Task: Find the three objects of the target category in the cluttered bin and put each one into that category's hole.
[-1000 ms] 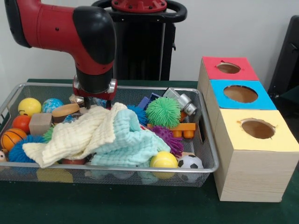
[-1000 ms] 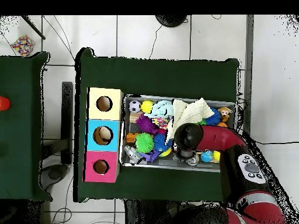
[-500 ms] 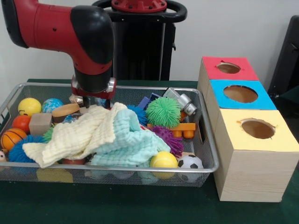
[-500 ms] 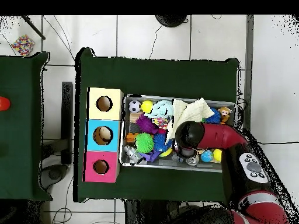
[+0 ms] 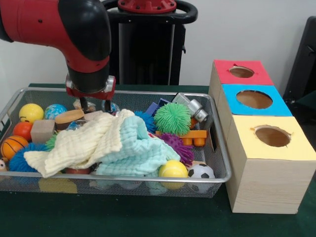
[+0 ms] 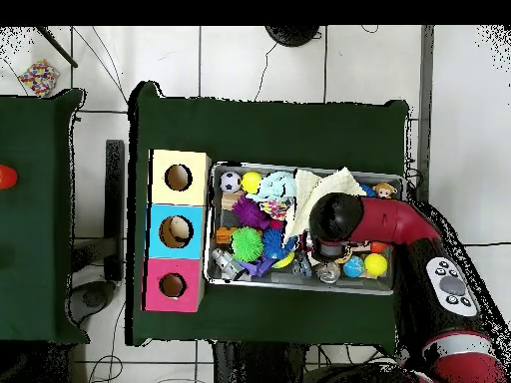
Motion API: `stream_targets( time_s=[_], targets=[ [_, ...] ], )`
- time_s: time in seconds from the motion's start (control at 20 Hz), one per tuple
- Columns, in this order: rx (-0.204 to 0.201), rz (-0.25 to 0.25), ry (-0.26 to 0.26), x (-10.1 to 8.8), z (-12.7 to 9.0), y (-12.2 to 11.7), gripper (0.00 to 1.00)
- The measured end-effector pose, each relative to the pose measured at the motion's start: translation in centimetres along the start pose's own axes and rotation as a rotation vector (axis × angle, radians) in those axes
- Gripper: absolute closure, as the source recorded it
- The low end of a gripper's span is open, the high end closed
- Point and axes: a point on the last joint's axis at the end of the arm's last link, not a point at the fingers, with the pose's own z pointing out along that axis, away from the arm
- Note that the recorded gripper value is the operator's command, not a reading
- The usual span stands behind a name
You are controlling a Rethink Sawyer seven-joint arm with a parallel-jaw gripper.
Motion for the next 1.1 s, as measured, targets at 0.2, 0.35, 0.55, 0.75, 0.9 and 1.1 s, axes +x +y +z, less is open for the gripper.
stream_targets(
  time_s=[0.2,0.35,0.55,0.75,0.9,1.1],
  targets=[
    [-0.002,0.014,-0.037,-1.4,-2.1,-1.0,0.0],
    [-0.005,0.02,-0.066,-2.3,-3.0,-1.4,0.0],
    [-0.004,0.026,-0.108,-3.8,-4.3,-2.1,0.0],
    [0.008,0.028,-0.145,-5.1,-5.5,-2.8,0.0],
    [0.023,0.019,-0.171,-5.9,-6.2,-3.3,0.0],
    [0.048,-0.006,-0.189,-6.7,-6.9,-4.2,0.0]
  ],
)
